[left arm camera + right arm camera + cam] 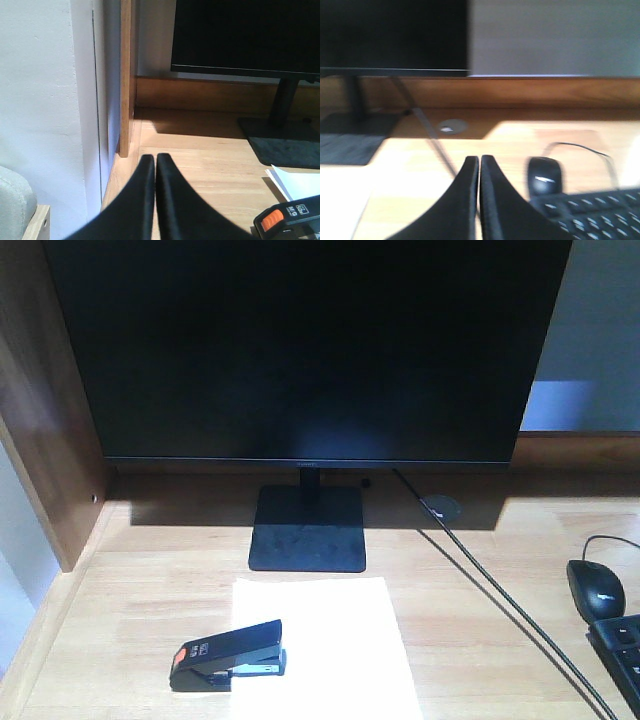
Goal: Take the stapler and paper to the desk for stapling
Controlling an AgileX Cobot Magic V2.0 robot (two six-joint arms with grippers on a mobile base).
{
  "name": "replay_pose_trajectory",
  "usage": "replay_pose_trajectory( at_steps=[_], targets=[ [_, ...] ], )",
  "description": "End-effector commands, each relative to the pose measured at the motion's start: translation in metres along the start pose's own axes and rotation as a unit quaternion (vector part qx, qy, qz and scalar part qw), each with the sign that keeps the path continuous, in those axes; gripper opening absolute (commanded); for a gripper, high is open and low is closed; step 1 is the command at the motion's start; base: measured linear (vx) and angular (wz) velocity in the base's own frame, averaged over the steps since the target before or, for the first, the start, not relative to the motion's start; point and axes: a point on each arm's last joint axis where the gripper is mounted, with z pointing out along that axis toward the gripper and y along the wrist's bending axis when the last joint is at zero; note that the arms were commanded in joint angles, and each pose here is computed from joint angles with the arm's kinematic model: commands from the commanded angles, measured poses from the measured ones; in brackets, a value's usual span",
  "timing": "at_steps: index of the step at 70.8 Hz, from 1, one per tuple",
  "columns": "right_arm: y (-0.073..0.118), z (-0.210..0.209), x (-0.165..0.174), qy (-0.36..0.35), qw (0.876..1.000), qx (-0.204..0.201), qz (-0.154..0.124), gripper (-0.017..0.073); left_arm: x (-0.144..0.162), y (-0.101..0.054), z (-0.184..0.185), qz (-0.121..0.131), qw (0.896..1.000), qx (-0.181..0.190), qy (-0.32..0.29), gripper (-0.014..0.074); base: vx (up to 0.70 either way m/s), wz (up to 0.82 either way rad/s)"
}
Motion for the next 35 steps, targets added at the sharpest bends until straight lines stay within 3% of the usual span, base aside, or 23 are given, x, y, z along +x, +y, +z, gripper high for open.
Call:
replay_pose_trajectory(
  at_steps=[1,18,35],
  targets=[
    [-0.004,-0.006,-0.005,-0.067,0.997,0.026,0.005,-0.001,0.002,0.0,0.001,-0.009,1.0,0.002,-0.026,-0.0006,0.0,0.0],
    [-0.004,-0.019,0.006,-0.087,0.995,0.035,-0.014,-0.001,0.002,0.0,0.001,-0.009,1.0,0.002,-0.026,-0.0006,0.0,0.0],
    [-0.004,-0.018,0.007,-0.081,0.996,0.035,-0.014,-0.001,0.002,0.0,0.001,-0.009,1.0,0.002,-0.026,-0.0006,0.0,0.0]
  ],
)
